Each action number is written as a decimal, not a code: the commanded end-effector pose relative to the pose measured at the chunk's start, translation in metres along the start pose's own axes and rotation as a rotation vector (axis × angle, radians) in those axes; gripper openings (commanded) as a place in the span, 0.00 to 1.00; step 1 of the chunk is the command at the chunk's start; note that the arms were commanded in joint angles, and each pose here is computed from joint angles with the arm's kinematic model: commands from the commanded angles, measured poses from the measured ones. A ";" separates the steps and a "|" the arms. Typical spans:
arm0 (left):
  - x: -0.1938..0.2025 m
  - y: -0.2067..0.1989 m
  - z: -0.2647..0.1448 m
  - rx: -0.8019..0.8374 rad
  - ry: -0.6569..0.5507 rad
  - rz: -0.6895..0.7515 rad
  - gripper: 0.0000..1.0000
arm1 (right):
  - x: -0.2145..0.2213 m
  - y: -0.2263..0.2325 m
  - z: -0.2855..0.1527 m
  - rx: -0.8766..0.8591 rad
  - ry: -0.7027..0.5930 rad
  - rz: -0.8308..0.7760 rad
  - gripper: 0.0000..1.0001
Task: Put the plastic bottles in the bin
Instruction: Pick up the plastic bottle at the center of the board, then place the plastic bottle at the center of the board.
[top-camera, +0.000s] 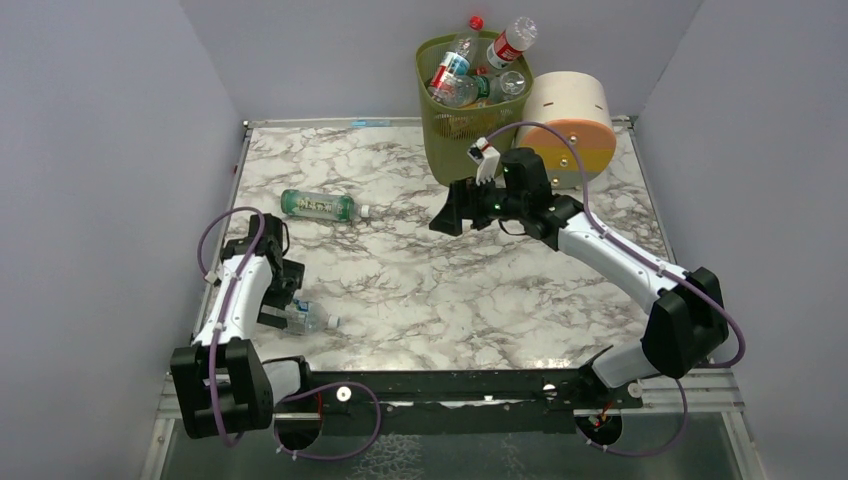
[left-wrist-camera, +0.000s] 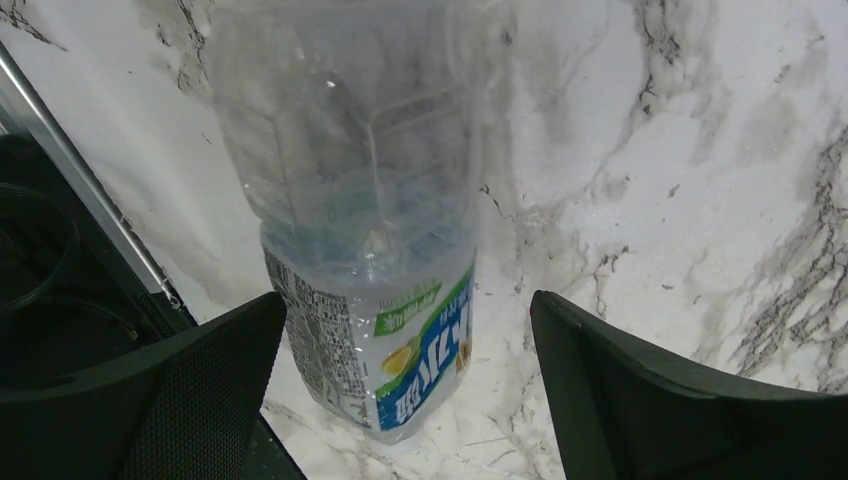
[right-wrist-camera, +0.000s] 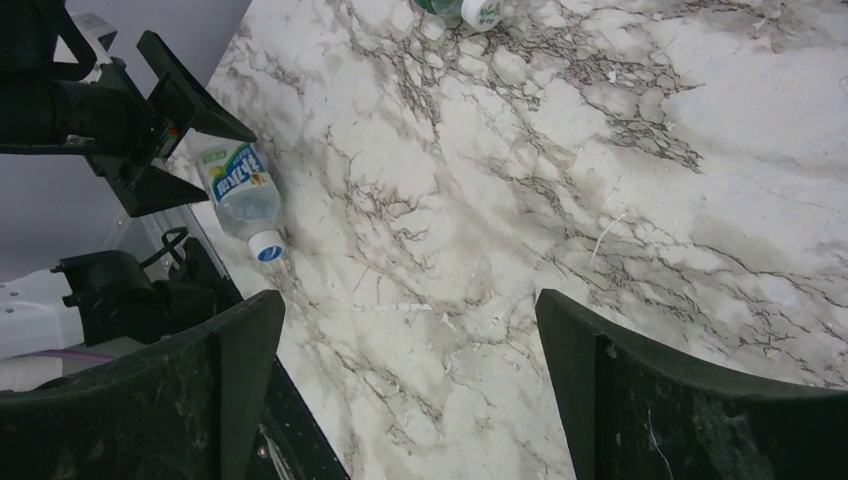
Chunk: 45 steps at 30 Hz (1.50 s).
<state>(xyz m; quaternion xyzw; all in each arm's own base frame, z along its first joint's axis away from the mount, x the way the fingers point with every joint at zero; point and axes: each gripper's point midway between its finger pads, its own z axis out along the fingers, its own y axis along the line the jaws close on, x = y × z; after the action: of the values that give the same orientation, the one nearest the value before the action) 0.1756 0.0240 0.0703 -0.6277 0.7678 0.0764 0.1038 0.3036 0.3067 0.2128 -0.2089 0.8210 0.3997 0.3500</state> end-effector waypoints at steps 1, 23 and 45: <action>0.001 -0.001 0.014 -0.006 0.025 0.001 0.98 | 0.016 0.003 0.004 -0.027 0.052 0.023 1.00; 0.039 -0.052 -0.004 0.253 0.112 0.189 0.55 | 0.031 0.008 0.024 -0.049 0.090 0.051 1.00; 0.208 -0.180 -0.099 0.837 0.111 0.906 0.55 | 0.033 0.018 -0.003 0.024 0.091 0.154 0.99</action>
<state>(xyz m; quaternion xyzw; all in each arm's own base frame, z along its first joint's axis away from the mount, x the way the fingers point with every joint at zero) 0.2916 -0.1944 0.0931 -0.2219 0.9412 -0.1405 0.2126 0.2771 0.3099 0.1825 -0.1654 0.8650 0.3804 0.2824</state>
